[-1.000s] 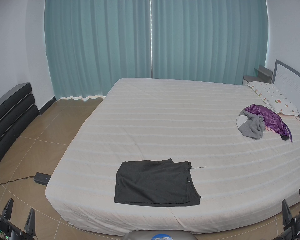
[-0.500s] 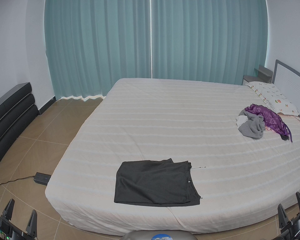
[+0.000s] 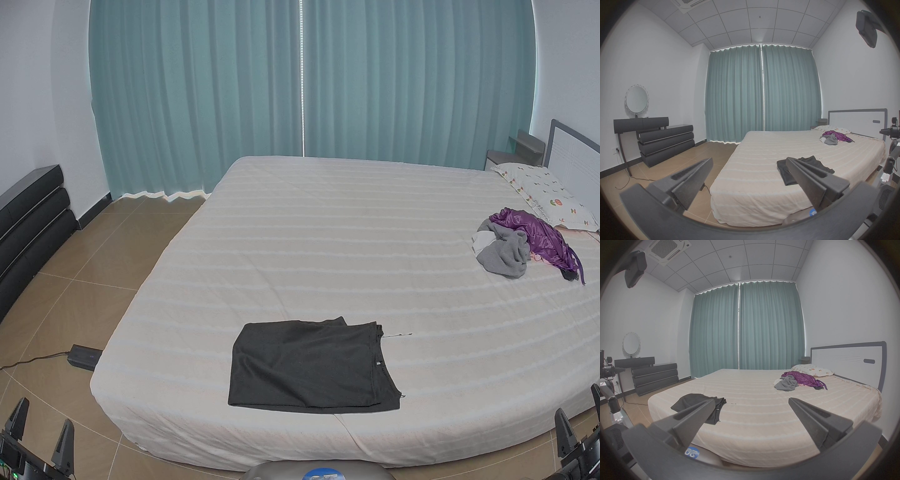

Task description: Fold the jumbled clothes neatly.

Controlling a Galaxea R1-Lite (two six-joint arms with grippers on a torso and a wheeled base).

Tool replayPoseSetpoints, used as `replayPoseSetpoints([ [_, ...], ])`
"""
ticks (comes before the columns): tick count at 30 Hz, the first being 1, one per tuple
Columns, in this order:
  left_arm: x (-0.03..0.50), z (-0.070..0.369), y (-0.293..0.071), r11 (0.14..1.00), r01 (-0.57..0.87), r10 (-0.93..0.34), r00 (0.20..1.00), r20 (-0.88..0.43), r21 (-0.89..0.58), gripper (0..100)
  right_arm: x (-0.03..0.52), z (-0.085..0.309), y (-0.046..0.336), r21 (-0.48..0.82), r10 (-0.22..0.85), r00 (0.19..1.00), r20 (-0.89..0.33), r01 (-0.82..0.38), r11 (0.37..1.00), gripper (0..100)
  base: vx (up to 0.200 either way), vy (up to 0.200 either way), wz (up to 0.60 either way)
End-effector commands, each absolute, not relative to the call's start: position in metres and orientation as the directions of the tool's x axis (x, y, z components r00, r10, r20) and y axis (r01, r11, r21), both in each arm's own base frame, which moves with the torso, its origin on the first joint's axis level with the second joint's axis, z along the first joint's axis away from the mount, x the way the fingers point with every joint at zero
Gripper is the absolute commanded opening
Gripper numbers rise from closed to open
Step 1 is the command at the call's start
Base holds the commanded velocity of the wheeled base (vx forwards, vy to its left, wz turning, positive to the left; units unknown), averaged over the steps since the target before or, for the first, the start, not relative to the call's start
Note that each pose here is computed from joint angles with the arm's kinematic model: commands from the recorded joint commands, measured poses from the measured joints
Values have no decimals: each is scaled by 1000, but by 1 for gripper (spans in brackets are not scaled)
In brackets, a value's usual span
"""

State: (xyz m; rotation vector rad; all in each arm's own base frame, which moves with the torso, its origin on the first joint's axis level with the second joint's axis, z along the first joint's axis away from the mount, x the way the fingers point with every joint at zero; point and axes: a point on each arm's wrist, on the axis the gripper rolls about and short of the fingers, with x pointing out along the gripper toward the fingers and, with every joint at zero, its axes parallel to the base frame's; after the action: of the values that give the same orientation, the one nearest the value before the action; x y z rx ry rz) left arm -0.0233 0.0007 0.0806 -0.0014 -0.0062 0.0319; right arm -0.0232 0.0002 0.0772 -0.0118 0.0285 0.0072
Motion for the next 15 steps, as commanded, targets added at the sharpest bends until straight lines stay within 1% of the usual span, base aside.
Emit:
replayPoseSetpoints([
  [1,-23,75,1,999,-32,32,999,0,-2,100,-24,75,0,-11,8,1000,-23,-8,1000,100,0,0,0],
  [15,-23,75,1,999,-32,32,999,0,-2,100,-24,75,0,-10,14,1000,-23,-14,1000,100,0,0,0],
])
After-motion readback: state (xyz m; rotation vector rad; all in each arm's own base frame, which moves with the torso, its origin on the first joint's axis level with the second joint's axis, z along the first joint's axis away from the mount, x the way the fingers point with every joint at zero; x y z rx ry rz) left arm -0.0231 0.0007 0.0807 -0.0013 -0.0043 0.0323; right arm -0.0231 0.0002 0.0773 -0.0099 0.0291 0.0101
